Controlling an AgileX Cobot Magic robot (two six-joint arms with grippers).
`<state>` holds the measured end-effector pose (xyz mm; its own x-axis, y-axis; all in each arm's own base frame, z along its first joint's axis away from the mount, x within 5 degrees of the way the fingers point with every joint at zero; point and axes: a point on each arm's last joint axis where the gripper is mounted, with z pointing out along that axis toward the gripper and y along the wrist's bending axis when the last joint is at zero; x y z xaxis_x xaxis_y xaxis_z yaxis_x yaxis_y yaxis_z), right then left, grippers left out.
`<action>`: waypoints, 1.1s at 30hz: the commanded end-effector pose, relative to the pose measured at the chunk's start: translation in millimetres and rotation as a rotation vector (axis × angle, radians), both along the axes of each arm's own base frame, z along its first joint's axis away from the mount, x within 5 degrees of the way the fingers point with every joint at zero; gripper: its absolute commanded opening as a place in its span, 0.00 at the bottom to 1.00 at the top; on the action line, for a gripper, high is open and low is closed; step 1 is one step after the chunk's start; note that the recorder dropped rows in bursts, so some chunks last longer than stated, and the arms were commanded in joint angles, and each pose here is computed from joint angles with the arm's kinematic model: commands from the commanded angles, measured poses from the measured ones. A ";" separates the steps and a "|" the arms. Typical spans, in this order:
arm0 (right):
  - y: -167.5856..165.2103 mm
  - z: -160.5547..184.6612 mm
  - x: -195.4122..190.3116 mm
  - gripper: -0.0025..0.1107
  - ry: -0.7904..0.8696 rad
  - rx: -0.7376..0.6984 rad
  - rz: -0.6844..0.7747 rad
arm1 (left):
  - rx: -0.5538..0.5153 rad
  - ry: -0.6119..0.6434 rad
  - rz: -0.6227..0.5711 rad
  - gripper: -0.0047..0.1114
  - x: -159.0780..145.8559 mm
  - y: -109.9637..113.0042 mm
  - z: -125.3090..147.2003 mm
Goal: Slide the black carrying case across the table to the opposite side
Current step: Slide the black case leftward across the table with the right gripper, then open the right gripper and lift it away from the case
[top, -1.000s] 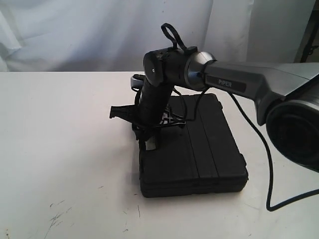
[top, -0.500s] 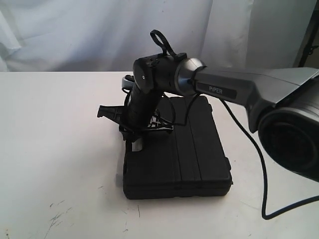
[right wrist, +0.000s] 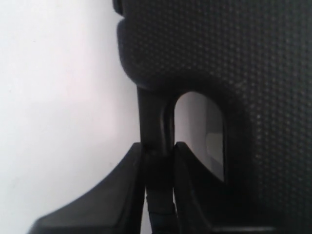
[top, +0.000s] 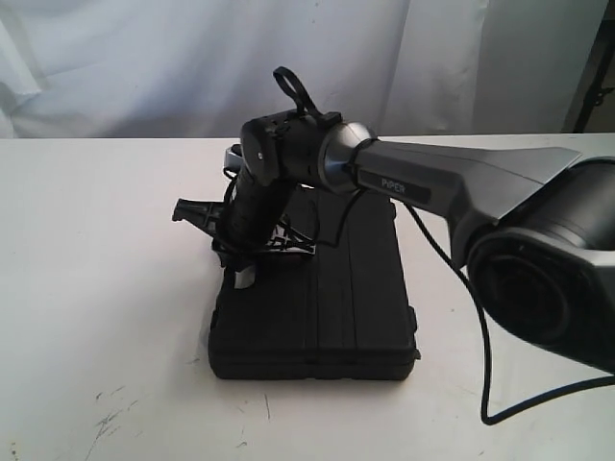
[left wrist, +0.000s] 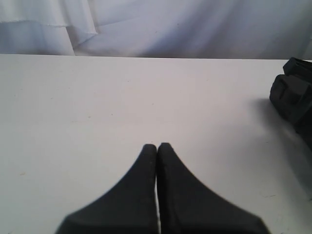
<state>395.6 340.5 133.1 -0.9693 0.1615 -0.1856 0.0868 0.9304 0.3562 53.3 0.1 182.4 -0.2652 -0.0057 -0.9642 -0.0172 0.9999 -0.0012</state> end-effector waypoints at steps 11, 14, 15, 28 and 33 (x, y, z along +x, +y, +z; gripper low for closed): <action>15.4 10.8 2.8 0.05 -0.040 0.058 -0.002 | -0.005 -0.015 0.003 0.04 0.2 0.1 0.1; 17.8 12.2 3.8 0.05 -0.048 0.091 -0.012 | -0.005 -0.015 0.003 0.04 0.2 0.1 0.1; 18.6 12.5 3.9 0.06 -0.047 0.101 -0.016 | -0.005 -0.015 0.003 0.04 0.2 0.1 0.1; 16.2 11.9 5.2 0.24 -0.070 0.068 -0.001 | -0.005 -0.015 0.003 0.04 0.2 0.1 0.1; 12.5 11.0 6.2 0.42 -0.064 0.048 0.023 | -0.005 -0.015 0.003 0.04 0.2 0.1 0.1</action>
